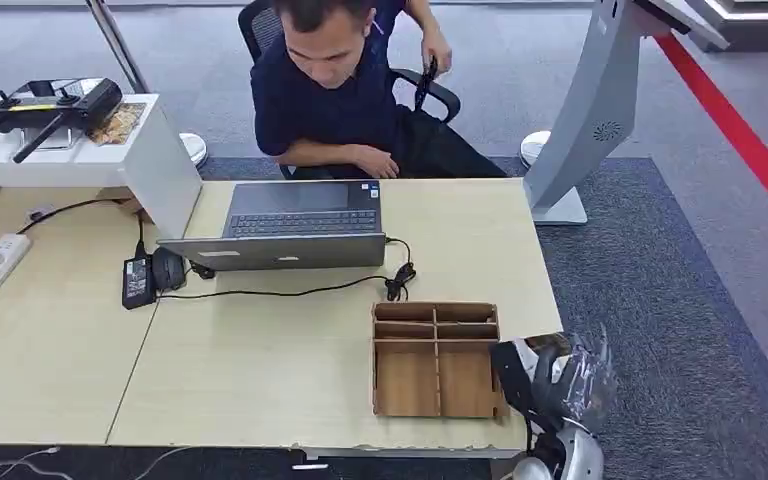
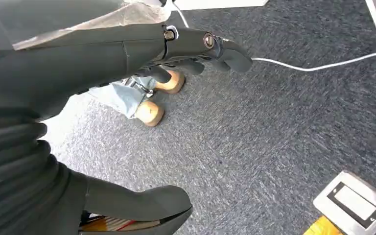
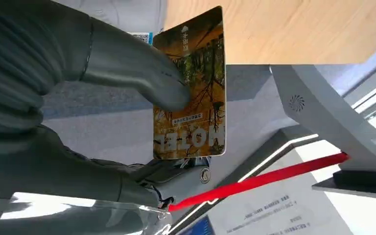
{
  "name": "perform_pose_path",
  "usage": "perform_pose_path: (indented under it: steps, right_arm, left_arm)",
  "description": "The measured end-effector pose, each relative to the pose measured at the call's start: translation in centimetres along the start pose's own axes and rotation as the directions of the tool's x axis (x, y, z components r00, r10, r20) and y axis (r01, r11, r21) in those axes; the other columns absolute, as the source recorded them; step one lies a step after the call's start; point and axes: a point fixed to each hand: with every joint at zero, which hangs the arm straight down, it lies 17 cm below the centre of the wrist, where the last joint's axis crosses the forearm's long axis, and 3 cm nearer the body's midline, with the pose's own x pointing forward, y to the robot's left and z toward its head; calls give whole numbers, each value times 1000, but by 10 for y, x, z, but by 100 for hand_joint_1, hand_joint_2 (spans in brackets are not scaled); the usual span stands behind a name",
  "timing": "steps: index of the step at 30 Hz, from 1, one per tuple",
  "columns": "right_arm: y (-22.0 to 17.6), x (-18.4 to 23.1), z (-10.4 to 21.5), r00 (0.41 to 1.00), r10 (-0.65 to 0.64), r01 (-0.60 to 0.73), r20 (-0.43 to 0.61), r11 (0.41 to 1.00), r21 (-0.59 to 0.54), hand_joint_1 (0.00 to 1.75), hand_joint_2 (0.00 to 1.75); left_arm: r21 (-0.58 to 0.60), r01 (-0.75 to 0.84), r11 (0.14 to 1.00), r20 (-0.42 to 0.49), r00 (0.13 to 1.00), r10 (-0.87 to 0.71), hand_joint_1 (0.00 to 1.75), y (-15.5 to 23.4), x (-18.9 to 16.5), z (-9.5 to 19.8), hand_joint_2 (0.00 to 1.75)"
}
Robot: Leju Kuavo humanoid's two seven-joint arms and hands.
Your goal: Pass the card to the sensor for recognition and then transmit it.
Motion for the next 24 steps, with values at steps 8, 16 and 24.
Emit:
perform_pose_path:
  steps: [8, 16, 24]
  right_arm:
    - [6, -7, 3, 1000, 13, -13, -12, 1000, 19, 175, 175]
    - [16, -9, 8, 1000, 24, -23, -6, 998, 50, 175, 175]
    - [19, -9, 10, 1000, 25, -25, -6, 998, 59, 175, 175]
  left_arm:
    - [0, 1, 1000, 1, 1000, -1, 0, 0, 0, 0, 175]
    - [0, 4, 1000, 2, 1000, -4, 0, 0, 0, 0, 175]
    - [0, 4, 1000, 1, 1000, -4, 0, 0, -1, 0, 175]
